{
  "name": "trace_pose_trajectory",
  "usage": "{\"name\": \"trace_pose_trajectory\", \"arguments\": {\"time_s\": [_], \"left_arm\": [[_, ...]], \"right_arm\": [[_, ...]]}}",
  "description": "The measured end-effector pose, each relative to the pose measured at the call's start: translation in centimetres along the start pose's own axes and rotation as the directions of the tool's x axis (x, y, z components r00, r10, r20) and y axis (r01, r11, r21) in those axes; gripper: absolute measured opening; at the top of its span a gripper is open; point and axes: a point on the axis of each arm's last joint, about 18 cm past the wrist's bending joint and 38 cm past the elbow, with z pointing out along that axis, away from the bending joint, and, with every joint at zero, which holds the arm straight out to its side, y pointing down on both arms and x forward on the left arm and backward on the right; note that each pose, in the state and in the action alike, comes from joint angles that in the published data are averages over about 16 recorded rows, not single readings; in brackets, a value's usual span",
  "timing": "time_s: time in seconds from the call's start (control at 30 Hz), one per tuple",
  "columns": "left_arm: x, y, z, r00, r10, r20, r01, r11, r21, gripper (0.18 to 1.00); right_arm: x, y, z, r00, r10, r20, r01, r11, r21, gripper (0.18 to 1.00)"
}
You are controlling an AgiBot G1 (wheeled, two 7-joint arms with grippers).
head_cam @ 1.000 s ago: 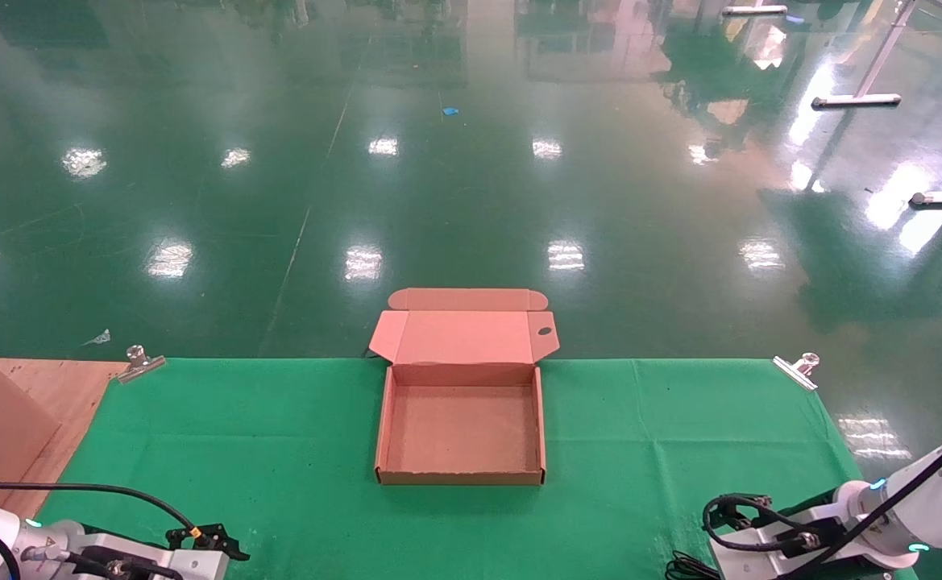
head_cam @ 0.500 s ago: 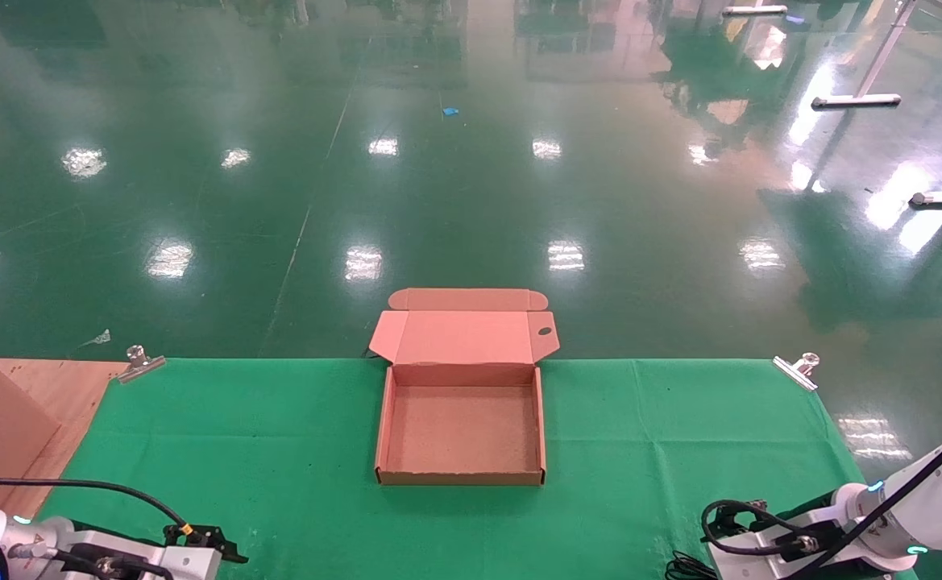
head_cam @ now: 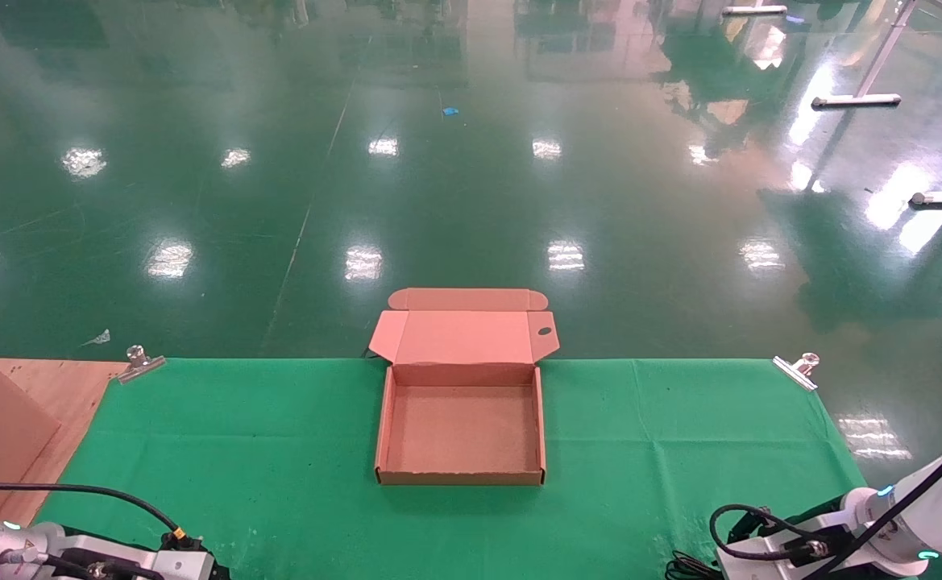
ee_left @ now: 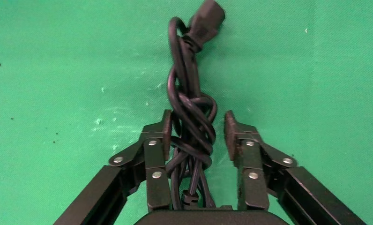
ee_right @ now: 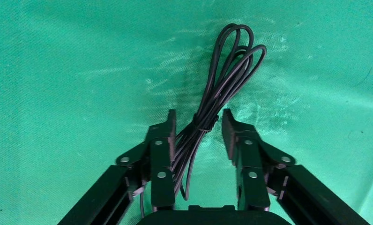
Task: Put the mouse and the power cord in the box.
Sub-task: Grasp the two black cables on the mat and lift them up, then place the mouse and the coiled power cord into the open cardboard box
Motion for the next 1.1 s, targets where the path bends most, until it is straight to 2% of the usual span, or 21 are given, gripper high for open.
{"name": "trace_pose_trajectory", "arguments": {"time_s": [0.13, 0.33, 0.47, 0.73, 1.1], "left_arm": [[0.3, -0.1, 0.3, 1.000, 0.002, -0.013, -0.002, 1.000, 0.001, 0.491], [0.4, -0.3, 0.3, 1.000, 0.008, -0.023, -0.008, 1.000, 0.008, 0.388], [-0.1, -0.6, -0.4, 1.000, 0.016, -0.018, -0.015, 1.000, 0.018, 0.359], [-2.2, -1.6, -3.7, 0.999, 0.045, 0.019, -0.046, 0.998, 0.051, 0.341], [-6.8, -5.4, -9.4, 0.987, 0.134, 0.094, -0.142, 0.986, 0.089, 0.331]], "right_arm": [[-0.1, 0.2, 0.0, 1.000, 0.005, -0.003, -0.005, 1.000, -0.001, 0.476], [0.0, 0.3, -0.4, 1.000, 0.011, -0.008, -0.011, 1.000, 0.002, 0.349], [0.4, 0.3, -1.0, 1.000, 0.015, -0.015, -0.015, 1.000, 0.010, 0.287], [2.5, -0.1, -4.2, 0.998, 0.019, -0.058, -0.016, 0.999, 0.051, 0.239], [7.9, -3.0, -11.6, 0.984, -0.008, -0.177, 0.035, 0.988, 0.151, 0.228]]}}
